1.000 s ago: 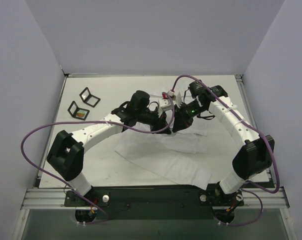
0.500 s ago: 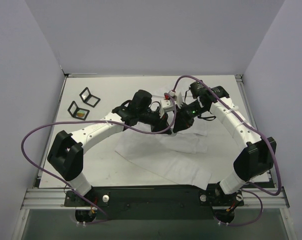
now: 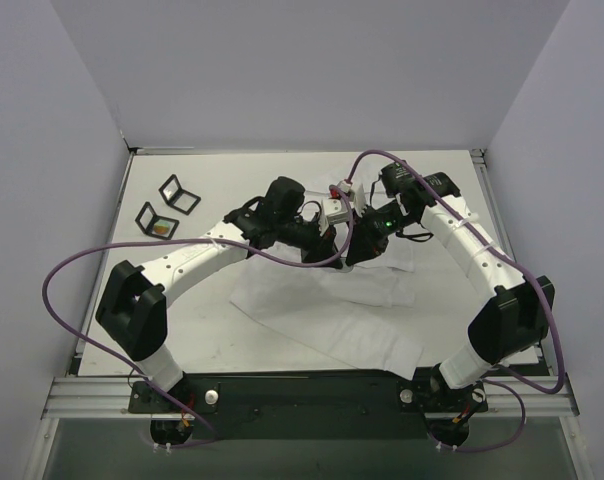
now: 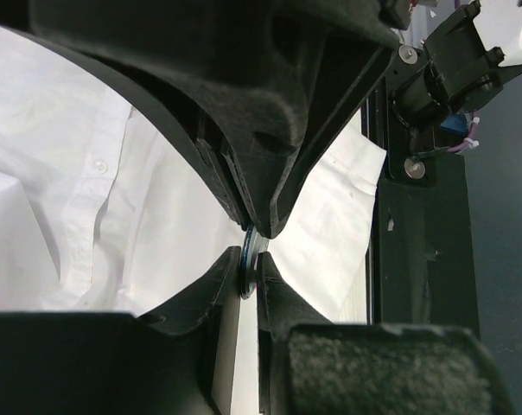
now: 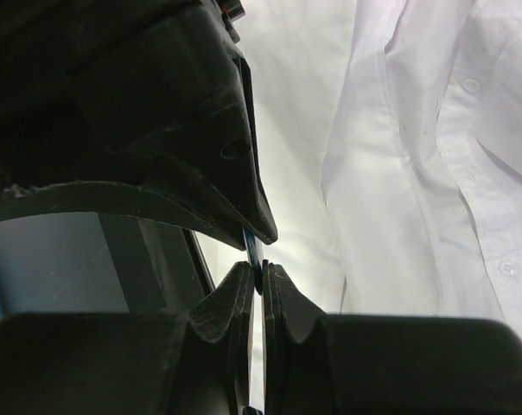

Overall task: Remove the brooch from the garment
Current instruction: Close the brooch.

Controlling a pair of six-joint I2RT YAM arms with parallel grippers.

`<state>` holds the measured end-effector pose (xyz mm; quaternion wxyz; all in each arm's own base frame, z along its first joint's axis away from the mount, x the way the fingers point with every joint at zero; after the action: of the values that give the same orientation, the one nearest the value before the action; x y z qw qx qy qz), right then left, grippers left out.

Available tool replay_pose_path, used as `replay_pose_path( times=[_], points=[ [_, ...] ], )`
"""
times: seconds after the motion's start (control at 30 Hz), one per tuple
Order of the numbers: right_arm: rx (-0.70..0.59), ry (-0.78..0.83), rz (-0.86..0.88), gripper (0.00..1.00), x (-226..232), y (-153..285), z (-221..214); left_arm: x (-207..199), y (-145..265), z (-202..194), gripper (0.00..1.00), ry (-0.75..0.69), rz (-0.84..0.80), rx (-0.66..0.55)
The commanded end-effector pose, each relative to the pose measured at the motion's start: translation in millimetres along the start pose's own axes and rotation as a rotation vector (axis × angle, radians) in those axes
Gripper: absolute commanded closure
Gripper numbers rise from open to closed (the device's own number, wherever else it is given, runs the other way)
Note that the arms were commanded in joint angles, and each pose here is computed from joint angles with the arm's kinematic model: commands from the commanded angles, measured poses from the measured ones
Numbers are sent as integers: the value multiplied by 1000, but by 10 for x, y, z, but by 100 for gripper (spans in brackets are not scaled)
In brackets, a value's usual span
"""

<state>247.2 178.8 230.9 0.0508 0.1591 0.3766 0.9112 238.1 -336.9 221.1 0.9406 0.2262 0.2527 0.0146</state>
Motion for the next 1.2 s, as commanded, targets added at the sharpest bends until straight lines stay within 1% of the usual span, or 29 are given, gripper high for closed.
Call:
replay_pose_path(
  times=[0.0, 0.1, 0.23, 0.33, 0.4, 0.53, 0.63, 0.67, 0.73, 0.77, 0.8, 0.87, 0.97, 1.0, 1.1, 1.17],
  points=[
    [-29, 28, -85, 100, -140, -8, 120, -453, -246, -341, 83, -67, -201, 169],
    [-30, 27, -86, 100, -137, -5, 122, -477, -256, -341, 76, -77, -211, 175],
    [-31, 28, -88, 100, -141, -5, 125, -487, -271, -361, 75, -78, -213, 188],
    [-31, 26, -88, 100, -143, -3, 130, -500, -285, -377, 72, -78, -217, 198],
    [-31, 25, -86, 100, -144, -7, 129, -494, -299, -382, 72, -80, -211, 202],
    [-32, 24, -85, 100, -146, -11, 131, -465, -325, -375, 76, -75, -188, 200],
    [-32, 27, -85, 100, -140, -6, 128, -468, -295, -346, 76, -55, -207, 169],
    [-33, 28, -86, 100, -138, -6, 128, -453, -284, -279, 71, -61, -218, 130],
    [-34, 30, -82, 100, -127, -4, 124, -454, -222, -233, 62, -19, -251, 100],
    [-35, 29, -81, 100, -129, -4, 119, -455, -216, -215, 55, -7, -264, 88],
    [-36, 32, -77, 100, -120, -7, 121, -448, -197, -194, 51, -2, -269, 77],
    [-43, 34, -66, 100, -106, -8, 121, -430, -192, -166, 47, 2, -272, 56],
    [-55, 42, -56, 100, -66, 10, 131, -394, -212, -159, 38, 18, -253, 49],
    [-61, 51, -56, 100, -50, 25, 139, -376, -211, -153, 33, 20, -247, 45],
    [-104, 69, -13, 100, 55, 66, 172, -276, -150, -115, 23, 45, -224, 10],
    [-133, 78, 11, 100, 122, 109, 211, -190, -17, -23, 23, 62, -233, -43]
  ],
)
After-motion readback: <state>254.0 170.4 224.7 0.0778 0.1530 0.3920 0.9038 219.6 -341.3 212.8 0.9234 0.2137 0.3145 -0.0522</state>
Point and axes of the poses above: each gripper's point midway between its finger pads, its own y axis back along the fingers, its own x axis along the line the jaws close on, z = x × y, the point moved 5 cm from there along y, back along the fingers, and after that the axes turned 13 degrees about y, right-handed, at the moved point
